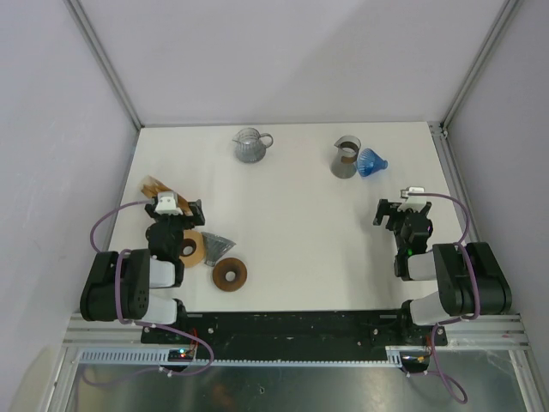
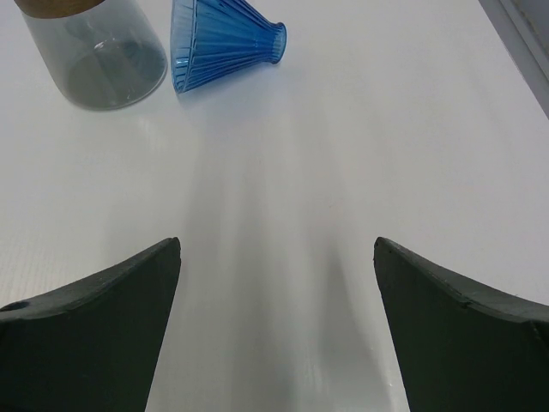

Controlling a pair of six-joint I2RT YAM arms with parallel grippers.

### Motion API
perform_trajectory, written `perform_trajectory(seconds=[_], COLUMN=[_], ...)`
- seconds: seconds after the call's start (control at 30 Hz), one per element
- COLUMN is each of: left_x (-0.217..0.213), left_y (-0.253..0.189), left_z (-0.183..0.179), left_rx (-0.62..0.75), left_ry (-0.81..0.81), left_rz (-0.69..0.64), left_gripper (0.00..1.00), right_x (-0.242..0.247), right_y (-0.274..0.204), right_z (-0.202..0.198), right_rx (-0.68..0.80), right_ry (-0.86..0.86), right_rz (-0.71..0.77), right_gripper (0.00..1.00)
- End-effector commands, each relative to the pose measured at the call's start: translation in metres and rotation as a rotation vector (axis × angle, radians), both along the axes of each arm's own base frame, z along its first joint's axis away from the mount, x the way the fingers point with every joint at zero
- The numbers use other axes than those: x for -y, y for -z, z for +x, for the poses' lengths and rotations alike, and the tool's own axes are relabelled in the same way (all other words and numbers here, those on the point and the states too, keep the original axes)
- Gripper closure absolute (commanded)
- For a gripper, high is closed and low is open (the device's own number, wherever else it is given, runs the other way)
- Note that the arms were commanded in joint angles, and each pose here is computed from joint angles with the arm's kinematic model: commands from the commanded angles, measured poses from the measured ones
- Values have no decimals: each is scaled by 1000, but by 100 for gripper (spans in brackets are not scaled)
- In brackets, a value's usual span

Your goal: Place the coffee filter in the dripper

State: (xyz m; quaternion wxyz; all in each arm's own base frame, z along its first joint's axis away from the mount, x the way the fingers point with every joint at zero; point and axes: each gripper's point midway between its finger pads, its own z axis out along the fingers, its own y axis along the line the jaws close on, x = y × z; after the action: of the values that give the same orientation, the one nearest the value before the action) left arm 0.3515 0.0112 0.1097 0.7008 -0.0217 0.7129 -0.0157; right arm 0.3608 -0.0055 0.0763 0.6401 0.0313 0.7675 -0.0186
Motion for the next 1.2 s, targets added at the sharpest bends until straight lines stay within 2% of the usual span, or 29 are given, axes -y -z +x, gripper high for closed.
perform_trajectory(seconds=[0.0, 0.27, 0.4, 0.53, 0.63, 0.8, 1.0, 1.1, 1.17], left_x=[0, 20, 31, 46, 56, 82, 77, 72, 71], left_y=[-17, -31, -39, -46, -52, -90, -114, -116, -112], left_z=[6, 4, 8, 15, 23, 22, 20, 18, 17], left_rx=[55, 73, 55, -8, -114, -197, -295, -322, -346], left_ry=[7, 132, 204, 316, 393, 576, 553, 533, 526], left_rz=[30, 85, 108, 137, 123, 104, 86, 101, 98], left_gripper=[0, 1, 0, 0, 0, 0, 0, 0, 0], right_x=[3, 10, 14, 19, 8, -23, -49, -56, -61], right_y=[-18, -20, -38, -69, -106, -160, -178, -168, -162], right_z=[10, 13, 14, 19, 28, 50, 92, 116, 134], right_rx=[59, 46, 22, -19, -38, -131, -238, -312, -355], right_ry=[12, 11, 58, 124, 134, 79, 47, 41, 35], right_rz=[11, 45, 49, 95, 131, 184, 204, 209, 213], right_gripper=[1, 1, 2, 7, 13, 17, 21, 22, 25])
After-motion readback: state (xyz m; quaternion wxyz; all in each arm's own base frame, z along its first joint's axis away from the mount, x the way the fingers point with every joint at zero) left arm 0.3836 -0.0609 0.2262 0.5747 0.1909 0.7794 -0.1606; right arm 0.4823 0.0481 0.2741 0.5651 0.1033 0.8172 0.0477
